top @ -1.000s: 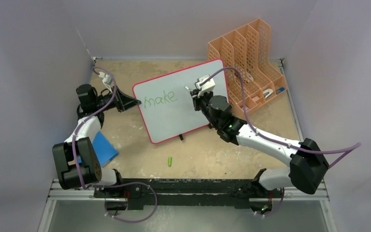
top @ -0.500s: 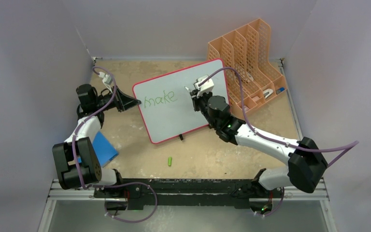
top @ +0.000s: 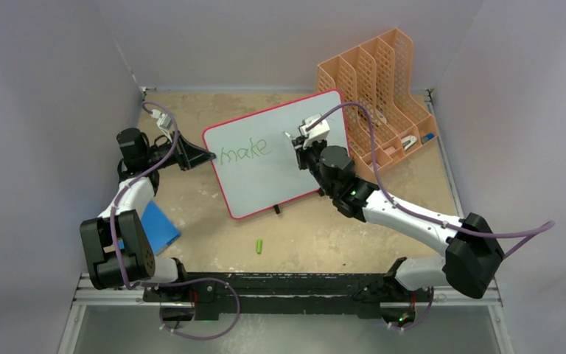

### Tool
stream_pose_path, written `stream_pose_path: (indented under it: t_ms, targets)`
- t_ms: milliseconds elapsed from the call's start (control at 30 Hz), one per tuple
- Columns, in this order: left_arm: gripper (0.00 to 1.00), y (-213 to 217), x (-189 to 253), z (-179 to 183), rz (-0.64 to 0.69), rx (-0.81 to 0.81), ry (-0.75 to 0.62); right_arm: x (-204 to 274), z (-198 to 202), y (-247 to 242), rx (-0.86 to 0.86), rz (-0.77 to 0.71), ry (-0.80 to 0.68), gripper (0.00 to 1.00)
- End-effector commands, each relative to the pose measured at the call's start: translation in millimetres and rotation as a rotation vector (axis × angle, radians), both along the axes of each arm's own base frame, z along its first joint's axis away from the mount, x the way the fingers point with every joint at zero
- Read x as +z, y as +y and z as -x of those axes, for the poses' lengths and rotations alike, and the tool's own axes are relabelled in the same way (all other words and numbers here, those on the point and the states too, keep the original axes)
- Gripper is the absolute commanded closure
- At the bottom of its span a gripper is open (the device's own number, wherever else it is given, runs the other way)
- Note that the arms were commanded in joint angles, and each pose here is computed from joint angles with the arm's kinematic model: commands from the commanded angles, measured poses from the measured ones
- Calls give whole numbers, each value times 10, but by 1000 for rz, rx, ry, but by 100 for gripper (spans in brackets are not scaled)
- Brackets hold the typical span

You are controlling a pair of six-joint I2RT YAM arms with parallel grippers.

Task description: Write a sentence on the whiteboard

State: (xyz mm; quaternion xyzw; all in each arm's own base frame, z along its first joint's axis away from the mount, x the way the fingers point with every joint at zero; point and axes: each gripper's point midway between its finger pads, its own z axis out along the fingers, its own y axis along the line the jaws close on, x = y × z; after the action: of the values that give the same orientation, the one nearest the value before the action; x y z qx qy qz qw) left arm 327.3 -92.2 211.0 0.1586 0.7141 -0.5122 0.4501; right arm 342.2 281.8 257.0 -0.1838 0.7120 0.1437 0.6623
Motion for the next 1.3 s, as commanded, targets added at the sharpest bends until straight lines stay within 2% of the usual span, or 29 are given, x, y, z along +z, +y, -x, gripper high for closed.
stream_pose_path:
  t_ms: [0,1267]
  targets:
    - [100,-62,90,13,-26,-29,-66,294,67,-30,21,-46,-52,100]
    - [100,-62,88,12,-27,-29,-66,-64,17,1,9,13,14,100]
